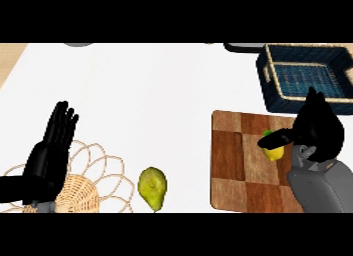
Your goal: Pick the lemon from the cutting board and place it in the basket
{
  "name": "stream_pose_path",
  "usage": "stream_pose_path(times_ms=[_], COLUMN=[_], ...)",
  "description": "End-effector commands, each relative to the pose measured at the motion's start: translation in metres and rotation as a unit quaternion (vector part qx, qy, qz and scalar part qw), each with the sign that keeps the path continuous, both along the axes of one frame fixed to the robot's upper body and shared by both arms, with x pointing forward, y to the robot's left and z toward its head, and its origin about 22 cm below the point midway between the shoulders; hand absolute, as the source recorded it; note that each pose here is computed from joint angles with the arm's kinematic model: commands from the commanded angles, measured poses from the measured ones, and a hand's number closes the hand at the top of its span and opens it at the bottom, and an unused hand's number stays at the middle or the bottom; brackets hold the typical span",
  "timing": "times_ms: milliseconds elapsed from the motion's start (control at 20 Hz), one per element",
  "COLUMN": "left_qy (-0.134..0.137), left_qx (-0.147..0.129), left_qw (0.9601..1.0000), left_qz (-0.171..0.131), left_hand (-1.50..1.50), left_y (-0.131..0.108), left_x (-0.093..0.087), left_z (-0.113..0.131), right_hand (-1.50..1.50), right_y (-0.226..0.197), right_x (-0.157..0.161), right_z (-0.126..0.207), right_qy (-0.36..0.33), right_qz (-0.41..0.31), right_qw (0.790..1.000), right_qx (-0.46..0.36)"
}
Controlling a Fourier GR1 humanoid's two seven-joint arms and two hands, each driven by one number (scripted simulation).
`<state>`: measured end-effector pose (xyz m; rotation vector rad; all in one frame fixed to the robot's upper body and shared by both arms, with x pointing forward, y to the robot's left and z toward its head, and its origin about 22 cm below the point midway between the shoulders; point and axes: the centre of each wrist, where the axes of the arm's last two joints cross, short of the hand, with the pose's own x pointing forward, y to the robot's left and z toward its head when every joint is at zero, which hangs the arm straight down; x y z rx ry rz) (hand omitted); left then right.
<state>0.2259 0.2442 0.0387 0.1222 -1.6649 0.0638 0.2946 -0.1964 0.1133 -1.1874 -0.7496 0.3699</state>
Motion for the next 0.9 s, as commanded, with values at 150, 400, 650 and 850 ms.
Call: stream_pose_path(times_ms=[150, 400, 650, 850], left_qy=[-0.004, 0.003, 0.000, -0.004], left_qx=[-0.010, -0.013, -0.011, -0.012], left_qw=[0.9999, 0.9998, 0.9998, 0.9996], left_qz=[-0.008, -0.014, -0.016, -0.026], left_hand=[0.00, 0.00, 0.00, 0.00], left_y=[-0.003, -0.006, -0.010, -0.015], left_x=[0.013, 0.011, 0.003, 0.017], left_z=[0.002, -0.013, -0.002, -0.006], right_hand=[-1.50, -1.50, -1.50, -1.50], right_y=[0.032, 0.048, 0.038, 0.020], right_x=[-0.009, -0.009, -0.007, 0.001], right_z=[0.003, -0.006, -0.026, -0.028], right_qy=[0.072, 0.069, 0.068, 0.068], right_qz=[-0.098, -0.096, -0.110, -0.115], right_qw=[0.993, 0.993, 0.991, 0.991], right_qx=[-0.004, -0.007, -0.019, -0.025])
